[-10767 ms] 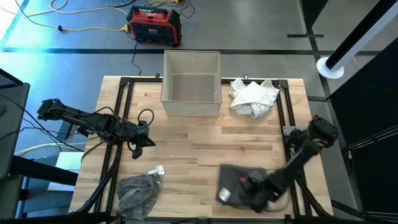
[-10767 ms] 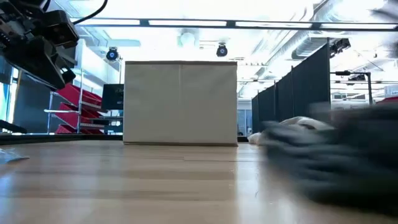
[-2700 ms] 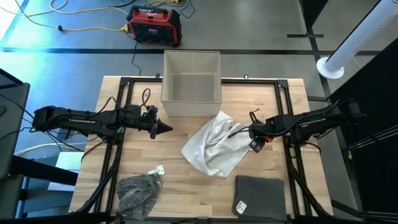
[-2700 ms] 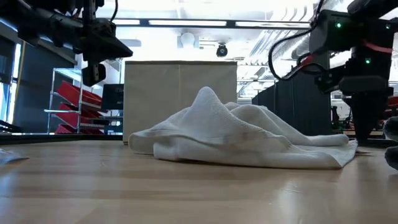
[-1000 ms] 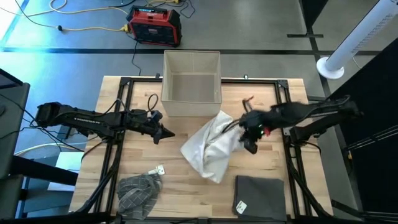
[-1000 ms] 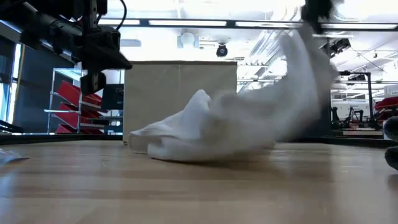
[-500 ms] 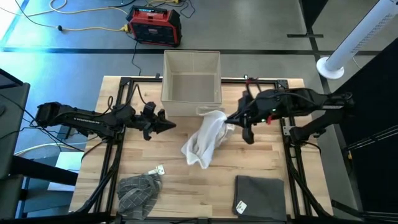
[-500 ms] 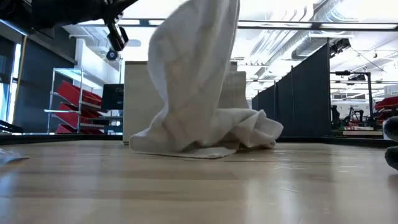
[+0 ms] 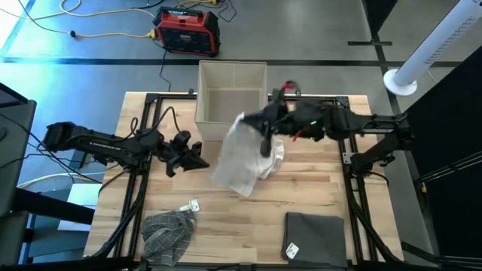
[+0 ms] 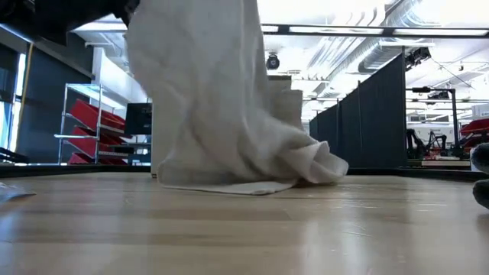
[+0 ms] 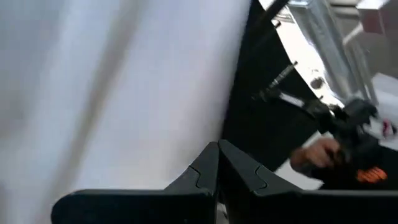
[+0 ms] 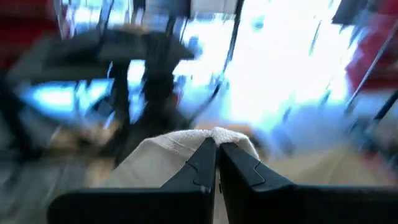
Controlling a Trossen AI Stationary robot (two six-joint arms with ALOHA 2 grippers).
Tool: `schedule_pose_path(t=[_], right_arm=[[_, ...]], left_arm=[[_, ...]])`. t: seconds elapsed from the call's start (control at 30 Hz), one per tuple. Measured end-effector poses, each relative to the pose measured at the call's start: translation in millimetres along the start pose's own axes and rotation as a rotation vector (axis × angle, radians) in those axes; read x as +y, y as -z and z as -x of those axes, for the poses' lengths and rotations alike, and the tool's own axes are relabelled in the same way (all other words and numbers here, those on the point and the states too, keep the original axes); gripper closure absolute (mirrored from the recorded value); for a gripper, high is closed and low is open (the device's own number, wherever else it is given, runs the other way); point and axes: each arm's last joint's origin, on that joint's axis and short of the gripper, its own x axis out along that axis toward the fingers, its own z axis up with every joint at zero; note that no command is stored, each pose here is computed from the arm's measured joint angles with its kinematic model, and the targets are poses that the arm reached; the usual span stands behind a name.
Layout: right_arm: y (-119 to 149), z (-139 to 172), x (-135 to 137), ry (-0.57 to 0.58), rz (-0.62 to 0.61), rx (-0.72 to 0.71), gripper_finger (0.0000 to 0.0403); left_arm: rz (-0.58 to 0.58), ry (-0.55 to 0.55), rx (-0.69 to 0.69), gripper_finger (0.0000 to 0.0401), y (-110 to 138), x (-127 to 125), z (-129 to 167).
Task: Fold towel
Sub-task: Fold the white towel
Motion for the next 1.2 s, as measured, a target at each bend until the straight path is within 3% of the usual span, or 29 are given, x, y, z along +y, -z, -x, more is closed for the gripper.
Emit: schedule_pose_path(t=[0.17, 0.37, 0.47, 0.53, 0.63, 0.7, 0.87, 0.97, 1.07, 1.13, 1.2], right_arm=[[-34.3, 26.1, -16.0, 0.082, -0.014, -0.234, 0.0403], [-48.6, 53.2, -27.9, 0.177, -0.02, -0.269, 0.0403], [-52.8, 63.6, -31.4, 0.171, -0.052, -0.283, 0.0403], [-50.7, 65.9, -30.0, 0.092, -0.099, -0.259, 0.0403], [-33.6, 57.3, -22.5, -0.021, -0.15, -0.105, 0.0403], [-16.9, 42.7, -15.0, -0.065, -0.172, 0.017, 0.0403], [15.6, -0.9, 7.5, -0.262, -0.226, 0.157, 0.0403], [21.4, -23.2, 19.8, -0.429, -0.236, 0.089, 0.0403], [19.2, -32.4, 22.4, -0.469, -0.24, 0.008, 0.0403], [19.4, -31.4, 18.8, -0.473, -0.257, 0.026, 0.0403], [28.6, -30.0, 16.3, -0.484, -0.277, 0.138, 0.0403]], left_arm=[[-0.034, -0.01, 0.0, 0.0401, 4.7, -3.7, -1.9], [-0.023, -0.048, 0.022, 0.0401, 8.5, -1.4, -2.2], [-0.022, -0.05, 0.023, 0.0401, 8.7, -1.2, -2.1], [-0.023, -0.05, 0.022, 0.0401, 8.5, -1.3, -2.1], [-0.024, -0.055, 0.018, 0.0401, 7.7, -0.5, -1.8], [-0.029, -0.063, 0.016, 0.0401, 7.1, 0.8, -1.4], [-0.026, -0.079, 0.005, 0.0401, 4.8, 3.4, -0.5], [-0.027, -0.085, 0.0, 0.0401, 3.6, 4.7, 0.0], [-0.018, -0.087, -0.002, 0.0401, 3.3, 5.0, 0.1], [-0.001, -0.083, 0.002, 0.0401, 3.4, 4.9, 0.1], [0.007, -0.076, 0.008, 0.0401, 3.7, 4.6, 0.1]])
